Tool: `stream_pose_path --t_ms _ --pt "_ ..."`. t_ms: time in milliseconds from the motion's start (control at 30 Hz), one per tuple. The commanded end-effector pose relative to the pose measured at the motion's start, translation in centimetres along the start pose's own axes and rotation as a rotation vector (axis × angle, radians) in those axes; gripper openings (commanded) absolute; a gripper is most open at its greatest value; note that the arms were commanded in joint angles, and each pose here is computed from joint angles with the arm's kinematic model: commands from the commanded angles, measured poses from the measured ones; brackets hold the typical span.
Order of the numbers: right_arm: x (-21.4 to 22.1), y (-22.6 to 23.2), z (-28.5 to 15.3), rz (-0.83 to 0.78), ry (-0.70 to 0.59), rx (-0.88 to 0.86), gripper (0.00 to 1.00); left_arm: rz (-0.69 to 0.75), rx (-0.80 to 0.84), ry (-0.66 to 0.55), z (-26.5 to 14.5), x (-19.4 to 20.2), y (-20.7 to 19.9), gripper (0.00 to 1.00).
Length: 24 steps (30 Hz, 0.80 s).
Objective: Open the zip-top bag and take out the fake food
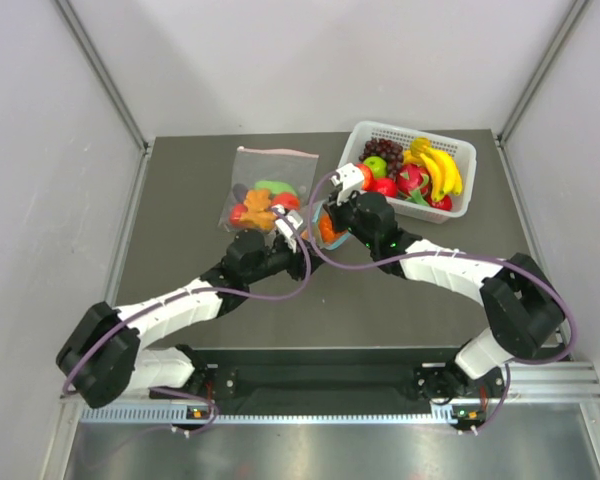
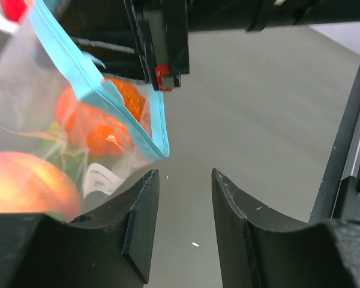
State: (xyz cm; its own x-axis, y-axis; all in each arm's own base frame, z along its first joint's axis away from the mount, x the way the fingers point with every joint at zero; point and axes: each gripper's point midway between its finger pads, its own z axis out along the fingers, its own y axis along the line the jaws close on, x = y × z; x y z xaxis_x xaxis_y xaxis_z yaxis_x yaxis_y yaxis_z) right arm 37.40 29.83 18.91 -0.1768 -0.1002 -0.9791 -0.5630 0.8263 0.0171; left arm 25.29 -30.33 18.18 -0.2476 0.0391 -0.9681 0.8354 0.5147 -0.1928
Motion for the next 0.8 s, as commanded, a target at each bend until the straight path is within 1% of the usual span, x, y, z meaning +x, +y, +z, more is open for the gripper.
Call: stream_pose_path --t_ms 0,133,200,433,567,600,667,767 --pt "-4.3 -0.8 0.2 0.044 -0.108 0.032 0.00 -0.005 -0.028 -0.112 0.9 -3.0 -0.1 0.45" --pt "-4.3 -0.4 -0.2 0.044 -0.112 0.016 0.00 -0.035 -0.100 -0.128 1.5 -2.3 1.2 0.46" --pt "-4.1 -0.4 -0.4 0.043 -0.110 0.013 0.00 -0.048 -0.112 -0.151 1.9 -2.8 1.5 0.47" --pt "-3.6 0.0 -1.3 0.042 -0.114 -0.002 0.00 -0.057 -0.253 -0.109 3.5 -1.8 4.1 0.46" --pt "-3.5 0.3 -2.0 0.034 -0.119 -0.014 0.00 -0.060 -0.314 -0.127 3.3 -1.8 4.8 0.45" --pt "-3.2 0.2 -2.0 0.032 -0.114 -0.012 0.00 -0.065 -0.309 -0.141 3.3 -2.1 4.6 0.47" --pt "-3.1 0.3 -2.1 0.032 -0.113 -0.014 0.00 -0.071 -0.292 -0.165 3.3 -2.5 4.1 0.53" --pt "-2.7 0.2 -2.1 0.030 -0.106 -0.007 0.00 -0.078 -0.285 -0.179 3.5 -2.7 3.8 0.54"
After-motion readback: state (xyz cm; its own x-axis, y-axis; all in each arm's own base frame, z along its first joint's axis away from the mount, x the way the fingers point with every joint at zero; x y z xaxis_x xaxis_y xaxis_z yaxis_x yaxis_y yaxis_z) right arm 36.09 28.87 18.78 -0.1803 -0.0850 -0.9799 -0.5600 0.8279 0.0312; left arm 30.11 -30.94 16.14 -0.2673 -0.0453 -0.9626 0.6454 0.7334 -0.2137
